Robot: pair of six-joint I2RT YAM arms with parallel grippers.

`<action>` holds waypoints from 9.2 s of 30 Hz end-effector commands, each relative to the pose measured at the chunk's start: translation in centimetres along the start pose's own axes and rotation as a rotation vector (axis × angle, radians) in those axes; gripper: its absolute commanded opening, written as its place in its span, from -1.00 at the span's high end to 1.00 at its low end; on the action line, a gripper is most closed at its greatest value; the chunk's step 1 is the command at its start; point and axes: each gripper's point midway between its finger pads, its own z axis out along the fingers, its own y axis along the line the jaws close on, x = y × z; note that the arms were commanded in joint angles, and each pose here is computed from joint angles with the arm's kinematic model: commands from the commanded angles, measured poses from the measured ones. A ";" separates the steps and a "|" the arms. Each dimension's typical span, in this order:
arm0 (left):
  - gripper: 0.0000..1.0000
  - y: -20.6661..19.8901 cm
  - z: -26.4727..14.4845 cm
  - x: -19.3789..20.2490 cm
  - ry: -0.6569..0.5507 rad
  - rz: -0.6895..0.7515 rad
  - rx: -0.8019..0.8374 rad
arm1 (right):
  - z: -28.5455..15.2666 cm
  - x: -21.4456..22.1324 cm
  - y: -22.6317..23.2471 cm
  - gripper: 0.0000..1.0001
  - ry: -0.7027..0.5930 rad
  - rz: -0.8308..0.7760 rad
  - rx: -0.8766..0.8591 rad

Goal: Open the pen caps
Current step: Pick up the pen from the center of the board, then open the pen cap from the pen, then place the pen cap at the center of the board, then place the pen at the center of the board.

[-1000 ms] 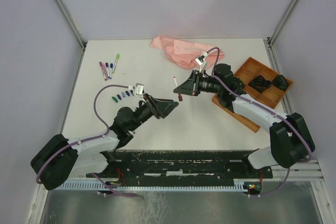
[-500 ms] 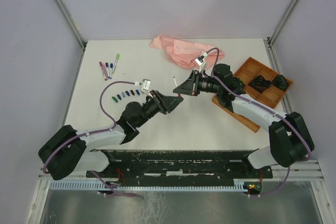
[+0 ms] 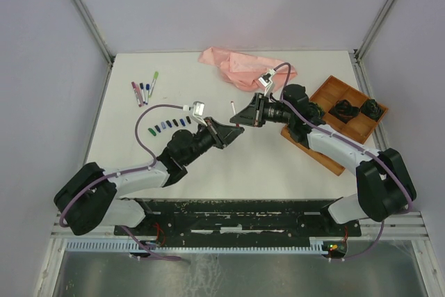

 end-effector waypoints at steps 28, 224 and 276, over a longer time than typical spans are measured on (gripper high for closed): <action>0.94 1.6 -4.6 9.1 0.794 0.278 0.105 | -10.0 8.2 -1.1 -0.44 0.579 -1.679 -0.360; 0.36 30.5 -1.8 -9.0 0.244 0.306 -1.373 | -0.3 4.3 -2.8 1.00 0.387 -0.463 -0.019; -0.38 8.3 -17.7 -13.0 -0.303 0.348 -0.674 | 13.4 6.4 -16.0 0.70 0.383 -0.339 0.628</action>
